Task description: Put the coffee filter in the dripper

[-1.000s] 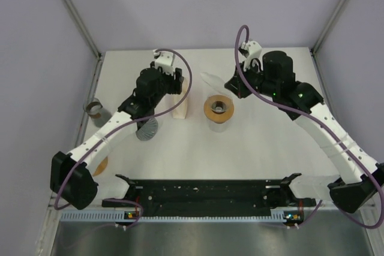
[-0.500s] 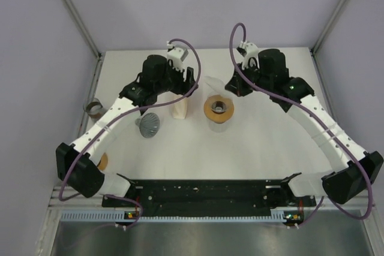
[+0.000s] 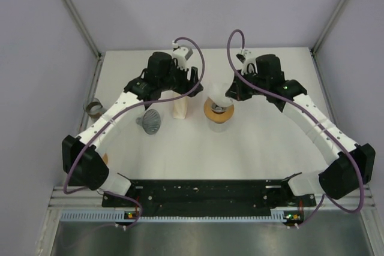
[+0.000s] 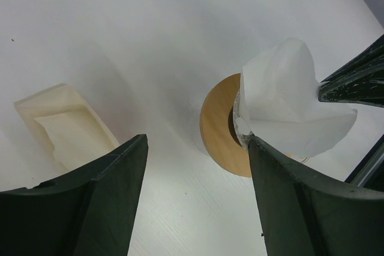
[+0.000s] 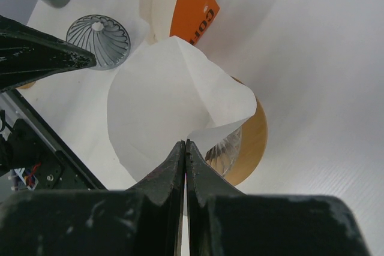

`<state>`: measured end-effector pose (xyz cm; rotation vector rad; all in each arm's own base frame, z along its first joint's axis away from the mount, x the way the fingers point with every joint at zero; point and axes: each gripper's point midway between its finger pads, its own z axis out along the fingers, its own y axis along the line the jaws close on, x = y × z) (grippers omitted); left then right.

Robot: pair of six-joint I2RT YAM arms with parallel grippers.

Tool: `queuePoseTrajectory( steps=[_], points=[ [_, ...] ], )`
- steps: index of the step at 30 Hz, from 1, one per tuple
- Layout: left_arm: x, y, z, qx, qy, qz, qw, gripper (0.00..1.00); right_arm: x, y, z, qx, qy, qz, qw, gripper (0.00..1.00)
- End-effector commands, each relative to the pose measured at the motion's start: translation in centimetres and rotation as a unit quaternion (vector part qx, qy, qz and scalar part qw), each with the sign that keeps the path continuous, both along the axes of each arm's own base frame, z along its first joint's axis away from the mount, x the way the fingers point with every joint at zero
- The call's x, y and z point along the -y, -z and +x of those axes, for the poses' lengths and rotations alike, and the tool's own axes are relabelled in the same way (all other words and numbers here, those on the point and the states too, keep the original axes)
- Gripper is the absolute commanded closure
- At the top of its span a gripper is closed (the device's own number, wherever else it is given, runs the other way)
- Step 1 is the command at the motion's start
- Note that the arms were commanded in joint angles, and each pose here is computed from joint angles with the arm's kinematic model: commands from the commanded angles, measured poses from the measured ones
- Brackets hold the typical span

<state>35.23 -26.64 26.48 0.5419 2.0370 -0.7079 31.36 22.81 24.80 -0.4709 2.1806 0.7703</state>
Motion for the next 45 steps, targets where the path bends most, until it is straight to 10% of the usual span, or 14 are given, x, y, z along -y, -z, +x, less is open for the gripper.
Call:
queuePoseTrajectory(
  steps=[1,6,15,23,32,45],
  points=[
    [1.0,-1.8,0.1,0.005,0.015,-0.027,1.000,0.26,-0.4,-1.2,0.9,0.025,-0.004,0.021,0.999,1.00],
    [1.6,-1.0,0.0,-0.010,0.022,-0.028,0.999,0.26,-0.1,-0.5,1.2,0.023,0.002,0.005,1.000,1.00],
    [1.9,-1.5,0.0,-0.005,0.029,-0.031,0.999,0.26,1.0,-4.0,1.7,0.068,0.013,-0.013,0.997,0.58],
    [1.5,-1.6,0.2,0.004,0.027,-0.020,0.999,0.25,1.4,-6.7,3.2,0.101,0.017,-0.048,0.994,0.52],
    [0.5,-2.4,0.7,0.006,0.007,-0.017,1.000,0.25,-2.3,-6.9,1.5,0.143,-0.046,-0.114,0.982,1.00],
    [0.6,-1.3,0.2,-0.036,0.010,-0.045,0.998,0.25,-2.3,-1.0,0.9,0.063,-0.045,-0.159,0.984,1.00]
  ],
)
